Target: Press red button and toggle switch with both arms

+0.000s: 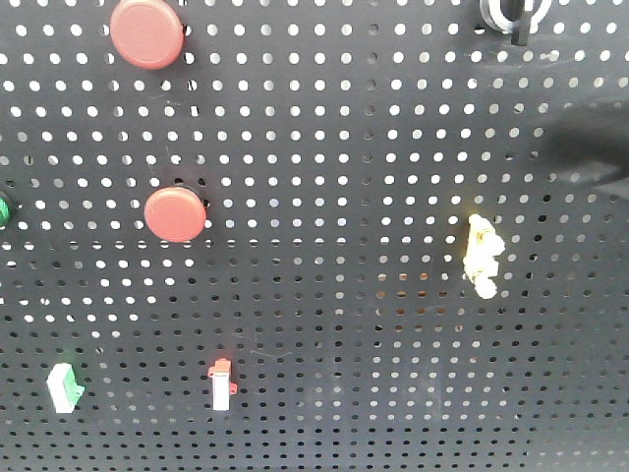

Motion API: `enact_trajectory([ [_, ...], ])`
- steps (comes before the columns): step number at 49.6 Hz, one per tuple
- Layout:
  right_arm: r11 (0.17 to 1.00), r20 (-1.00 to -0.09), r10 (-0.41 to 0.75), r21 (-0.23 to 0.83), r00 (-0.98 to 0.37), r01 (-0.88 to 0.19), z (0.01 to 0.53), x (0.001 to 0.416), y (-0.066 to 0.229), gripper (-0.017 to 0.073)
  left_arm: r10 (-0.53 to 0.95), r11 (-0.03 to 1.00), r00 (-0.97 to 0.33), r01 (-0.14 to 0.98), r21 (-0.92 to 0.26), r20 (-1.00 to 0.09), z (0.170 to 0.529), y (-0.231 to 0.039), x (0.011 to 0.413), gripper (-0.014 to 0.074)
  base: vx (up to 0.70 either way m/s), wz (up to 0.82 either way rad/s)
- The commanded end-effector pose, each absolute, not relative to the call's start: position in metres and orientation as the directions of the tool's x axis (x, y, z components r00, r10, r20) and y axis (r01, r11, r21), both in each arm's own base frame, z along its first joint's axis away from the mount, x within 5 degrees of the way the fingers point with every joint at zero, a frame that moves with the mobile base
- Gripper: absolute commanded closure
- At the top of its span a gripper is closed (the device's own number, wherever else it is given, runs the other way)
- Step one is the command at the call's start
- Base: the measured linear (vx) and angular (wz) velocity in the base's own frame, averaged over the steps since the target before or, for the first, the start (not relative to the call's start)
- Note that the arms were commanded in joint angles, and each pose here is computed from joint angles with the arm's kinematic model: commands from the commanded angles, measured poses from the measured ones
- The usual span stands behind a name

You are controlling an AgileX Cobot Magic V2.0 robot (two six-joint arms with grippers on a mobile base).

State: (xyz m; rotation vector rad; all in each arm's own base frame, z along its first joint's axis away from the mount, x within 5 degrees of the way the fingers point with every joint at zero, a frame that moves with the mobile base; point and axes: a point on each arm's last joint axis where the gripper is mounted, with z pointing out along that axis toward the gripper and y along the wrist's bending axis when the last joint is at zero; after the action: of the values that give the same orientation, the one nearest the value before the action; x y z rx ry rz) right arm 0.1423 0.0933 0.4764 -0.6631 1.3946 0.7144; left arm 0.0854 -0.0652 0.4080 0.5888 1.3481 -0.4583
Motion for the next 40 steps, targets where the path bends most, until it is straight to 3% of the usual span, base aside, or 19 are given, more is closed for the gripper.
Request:
enact_trajectory([
  [1, 0.618, -0.991, 0.131, 0.054, 0.035, -0.784, 0.483, 0.152, 0.109, 0.0562, -0.019, 0.782, 0.186, 0.614, 0.101, -0.982, 0.417, -0.063, 0.084, 0.0591, 0.00, 0.00],
  [8, 0.607, -0.992, 0.115, 0.030, 0.050, -0.794, 0.472, 0.162, 0.153, 0.0562, -0.015, 0.776, 0.182, 0.623, 0.103, -0.983, 0.417, -0.064, 0.084, 0.0591, 0.00, 0.00],
  [11, 0.657, -0.988, 0.126, 0.020, 0.084, -0.754, 0.473, 0.164, 0.159, 0.0562, -0.015, 0.776, 0.182, 0.623, 0.103, -0.983, 0.417, -0.064, 0.084, 0.0591, 0.00, 0.00],
  [22, 0.823, -0.960, 0.214, 0.078, 0.180, -0.563, 0.487, 0.168, 0.138, 0.0562, -0.011, 0.774, 0.182, 0.624, 0.106, -0.983, 0.417, -0.064, 0.083, 0.0591, 0.00, 0.00],
  [31, 0.849, -0.957, 0.156, 0.003, 0.245, -0.529, 0.491, 0.164, 0.132, 0.0562, -0.010, 0.773, 0.181, 0.626, 0.108, -0.983, 0.416, -0.065, 0.083, 0.0591, 0.00, 0.00],
  [40, 0.849, -0.958, 0.153, 0.001, 0.244, -0.529, 0.490, 0.164, 0.133, 0.0562, -0.003, 0.773, 0.184, 0.624, 0.114, -0.983, 0.416, -0.065, 0.083, 0.0591, 0.00, 0.00],
])
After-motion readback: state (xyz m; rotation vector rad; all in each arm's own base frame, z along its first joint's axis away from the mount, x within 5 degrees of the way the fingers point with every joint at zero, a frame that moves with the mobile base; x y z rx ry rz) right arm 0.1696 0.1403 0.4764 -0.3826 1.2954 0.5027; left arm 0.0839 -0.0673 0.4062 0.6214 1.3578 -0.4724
